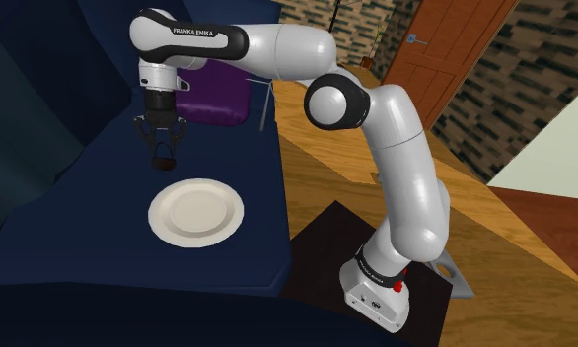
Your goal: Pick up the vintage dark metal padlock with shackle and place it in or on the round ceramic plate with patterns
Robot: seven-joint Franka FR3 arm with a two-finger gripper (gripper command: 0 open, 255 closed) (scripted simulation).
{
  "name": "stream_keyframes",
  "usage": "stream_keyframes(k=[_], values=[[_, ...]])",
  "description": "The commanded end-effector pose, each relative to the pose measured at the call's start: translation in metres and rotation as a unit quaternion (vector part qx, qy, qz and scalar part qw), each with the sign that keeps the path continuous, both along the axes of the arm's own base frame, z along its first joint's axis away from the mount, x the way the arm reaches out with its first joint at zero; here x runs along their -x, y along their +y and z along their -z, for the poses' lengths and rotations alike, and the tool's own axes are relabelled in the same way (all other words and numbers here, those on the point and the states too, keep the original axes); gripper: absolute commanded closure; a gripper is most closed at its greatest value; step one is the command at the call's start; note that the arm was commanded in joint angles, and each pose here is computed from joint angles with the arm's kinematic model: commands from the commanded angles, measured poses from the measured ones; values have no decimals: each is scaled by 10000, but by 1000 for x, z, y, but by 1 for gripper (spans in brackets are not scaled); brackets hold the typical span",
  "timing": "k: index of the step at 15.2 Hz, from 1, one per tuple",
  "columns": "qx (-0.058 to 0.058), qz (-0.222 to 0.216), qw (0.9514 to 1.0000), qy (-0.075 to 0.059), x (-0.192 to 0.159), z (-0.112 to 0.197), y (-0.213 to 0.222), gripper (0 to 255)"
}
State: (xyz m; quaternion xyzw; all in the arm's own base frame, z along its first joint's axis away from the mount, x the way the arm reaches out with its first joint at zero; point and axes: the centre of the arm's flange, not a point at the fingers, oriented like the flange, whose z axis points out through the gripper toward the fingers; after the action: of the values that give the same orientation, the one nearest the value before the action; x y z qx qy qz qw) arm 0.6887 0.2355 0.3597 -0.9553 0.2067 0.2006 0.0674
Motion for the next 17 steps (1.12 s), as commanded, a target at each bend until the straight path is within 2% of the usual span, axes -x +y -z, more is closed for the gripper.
stream_keyframes(k=[1, 9, 17], values=[[1, 0, 10000, 2, 0, -11, 0, 255], [1, 0, 10000, 2, 0, -51, 0, 255], [1, 0, 10000, 2, 105, -61, 0, 255]])
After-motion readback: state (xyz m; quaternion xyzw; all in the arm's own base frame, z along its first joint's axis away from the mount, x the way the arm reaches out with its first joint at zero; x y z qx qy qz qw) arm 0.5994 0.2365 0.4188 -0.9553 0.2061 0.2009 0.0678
